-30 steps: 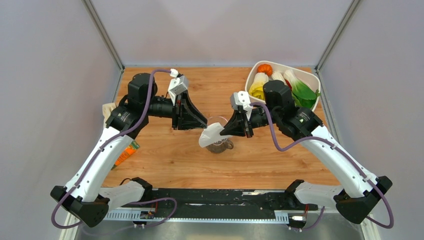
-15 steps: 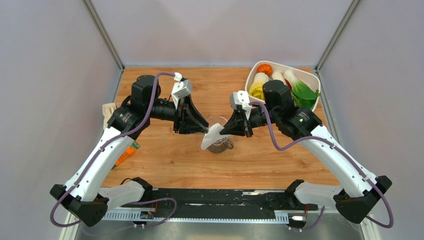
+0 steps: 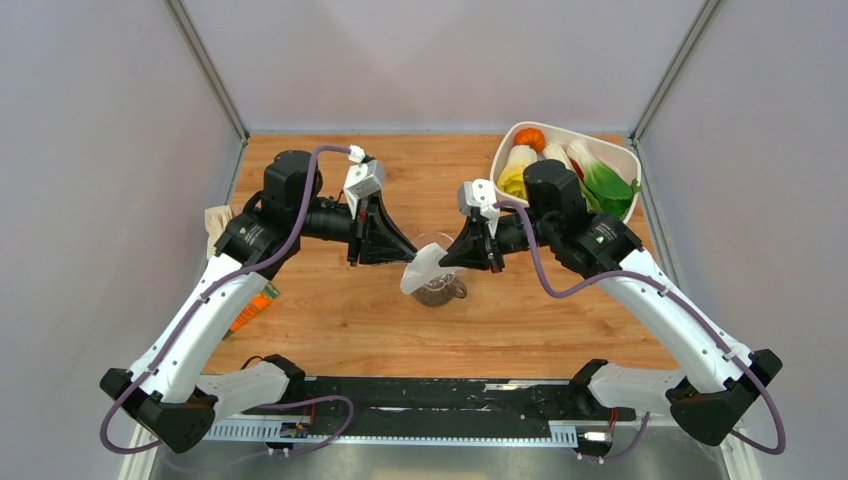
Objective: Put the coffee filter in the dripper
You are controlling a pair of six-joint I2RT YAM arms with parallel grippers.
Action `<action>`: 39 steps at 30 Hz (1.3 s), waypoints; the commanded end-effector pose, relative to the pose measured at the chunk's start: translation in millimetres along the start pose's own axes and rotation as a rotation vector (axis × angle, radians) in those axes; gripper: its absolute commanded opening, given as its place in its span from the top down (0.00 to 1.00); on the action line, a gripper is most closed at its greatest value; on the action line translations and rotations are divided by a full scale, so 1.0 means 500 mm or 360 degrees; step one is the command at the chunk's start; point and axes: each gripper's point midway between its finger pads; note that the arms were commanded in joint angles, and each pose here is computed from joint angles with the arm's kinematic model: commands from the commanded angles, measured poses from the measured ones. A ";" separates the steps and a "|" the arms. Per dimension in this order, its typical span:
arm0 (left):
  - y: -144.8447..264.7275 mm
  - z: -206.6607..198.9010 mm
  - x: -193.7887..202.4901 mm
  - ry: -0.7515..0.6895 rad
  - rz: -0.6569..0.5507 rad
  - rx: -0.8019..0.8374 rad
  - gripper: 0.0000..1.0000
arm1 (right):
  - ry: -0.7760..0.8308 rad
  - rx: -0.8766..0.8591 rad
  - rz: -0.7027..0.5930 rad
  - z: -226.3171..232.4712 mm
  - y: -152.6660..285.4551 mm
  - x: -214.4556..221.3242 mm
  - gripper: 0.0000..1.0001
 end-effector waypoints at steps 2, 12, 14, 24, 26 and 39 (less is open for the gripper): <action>-0.005 0.003 0.004 -0.0037 0.0020 -0.0010 0.76 | 0.0064 -0.0006 -0.0070 0.001 0.003 -0.040 1.00; -0.007 -0.003 0.000 -0.0005 0.0016 -0.0001 1.00 | 0.0055 -0.0013 -0.0059 0.007 0.005 -0.033 1.00; -0.005 0.000 -0.007 -0.0023 -0.0001 -0.0034 1.00 | 0.0048 -0.0044 -0.0048 0.014 0.005 -0.027 1.00; 0.002 0.024 -0.027 -0.0111 -0.0071 -0.0189 1.00 | -0.0067 -0.0169 -0.0043 0.035 -0.002 -0.028 0.55; 0.003 0.023 -0.032 -0.0122 -0.0086 -0.0194 1.00 | -0.0096 -0.0178 -0.0036 0.031 -0.008 -0.025 0.47; 0.010 0.003 -0.025 -0.0217 -0.0054 -0.0138 1.00 | -0.0108 -0.0144 -0.0027 0.008 -0.022 -0.020 1.00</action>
Point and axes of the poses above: each gripper's point midway between its finger pads, its own y axis back along the fingers, its own z axis along the line the jaws close on, x = y × z, and after that the axes turned 1 degree about y, right-handed
